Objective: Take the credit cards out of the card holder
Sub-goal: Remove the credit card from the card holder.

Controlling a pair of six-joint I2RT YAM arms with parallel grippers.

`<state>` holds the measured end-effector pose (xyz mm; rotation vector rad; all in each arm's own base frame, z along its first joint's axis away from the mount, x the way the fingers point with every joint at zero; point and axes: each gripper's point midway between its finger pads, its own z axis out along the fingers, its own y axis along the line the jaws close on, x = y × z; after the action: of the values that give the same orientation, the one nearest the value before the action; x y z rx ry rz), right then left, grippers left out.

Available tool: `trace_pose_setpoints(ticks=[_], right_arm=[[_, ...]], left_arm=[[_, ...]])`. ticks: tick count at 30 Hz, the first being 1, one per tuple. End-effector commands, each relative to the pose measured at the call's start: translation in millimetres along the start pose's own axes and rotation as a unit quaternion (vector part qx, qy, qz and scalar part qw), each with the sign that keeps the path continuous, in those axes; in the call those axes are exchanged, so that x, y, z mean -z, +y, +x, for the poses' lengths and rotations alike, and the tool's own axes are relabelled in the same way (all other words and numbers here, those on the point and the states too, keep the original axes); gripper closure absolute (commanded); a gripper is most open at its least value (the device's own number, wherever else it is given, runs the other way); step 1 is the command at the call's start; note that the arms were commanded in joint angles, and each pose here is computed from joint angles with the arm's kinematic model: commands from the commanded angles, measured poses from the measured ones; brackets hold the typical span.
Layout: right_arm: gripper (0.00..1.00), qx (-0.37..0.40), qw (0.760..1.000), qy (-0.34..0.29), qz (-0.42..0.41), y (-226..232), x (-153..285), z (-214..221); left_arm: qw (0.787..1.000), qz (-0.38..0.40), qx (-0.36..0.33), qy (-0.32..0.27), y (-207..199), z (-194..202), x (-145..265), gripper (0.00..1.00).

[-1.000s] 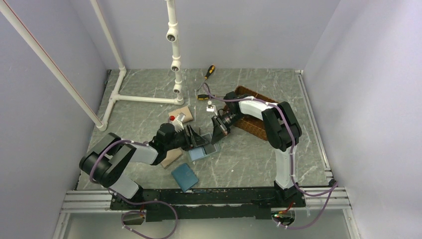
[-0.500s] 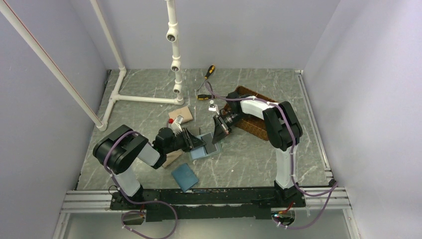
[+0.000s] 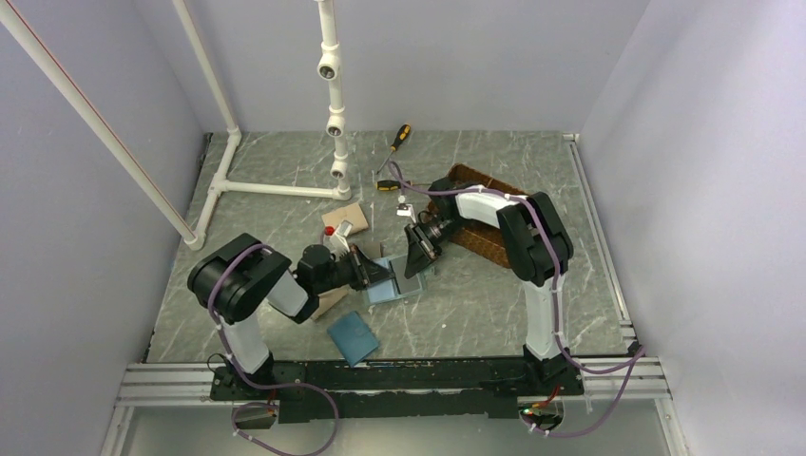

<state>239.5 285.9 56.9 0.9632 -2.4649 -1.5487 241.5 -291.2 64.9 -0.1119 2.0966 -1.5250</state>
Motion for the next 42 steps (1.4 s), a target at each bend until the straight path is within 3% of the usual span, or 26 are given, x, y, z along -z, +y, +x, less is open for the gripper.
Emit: trace_pose_setpoints(ticks=[1,4,9,11,14,21,30,34,36,42], right_arm=[[0.77,0.018,1.0,-0.004,0.008,-3,-2,-5],[0.78,0.017,1.0,-0.003,0.001,-3,-3,-5],[1.0,0.015,0.999,-0.007,-0.035,10,-3,-5],[1.0,0.016,0.999,-0.009,-0.046,13,-3,-6],[1.0,0.014,0.998,-0.013,-0.064,20,-3,-7],[1.0,0.006,0.996,-0.017,-0.084,25,-5,-8],[1.0,-0.006,0.995,-0.013,-0.099,27,-11,-6],[1.0,-0.001,0.996,-0.008,-0.084,24,-12,-5],[1.0,0.002,0.997,-0.007,-0.076,22,-10,-5],[0.79,0.025,0.999,-0.008,-0.035,12,3,-7]], left_arm=[[0.998,0.052,-0.02,-0.001,-19,-2,-1,1.0],[0.998,0.061,-0.018,0.0,-20,-1,-2,1.0],[0.998,0.059,-0.016,0.0,-20,-3,-3,0.76],[0.998,0.059,-0.019,-0.002,-22,-3,-2,0.68],[0.998,0.059,-0.023,-0.001,-25,-5,-2,0.66],[0.997,0.072,-0.02,-0.004,-33,-10,-6,0.73],[0.996,0.087,-0.012,-0.016,-41,-17,-8,0.72],[0.995,0.094,-0.019,-0.015,-46,-18,-7,0.95],[0.996,0.09,-0.023,-0.015,-44,-17,-6,1.0],[0.997,0.066,-0.046,0.002,-33,-9,2,1.0]])
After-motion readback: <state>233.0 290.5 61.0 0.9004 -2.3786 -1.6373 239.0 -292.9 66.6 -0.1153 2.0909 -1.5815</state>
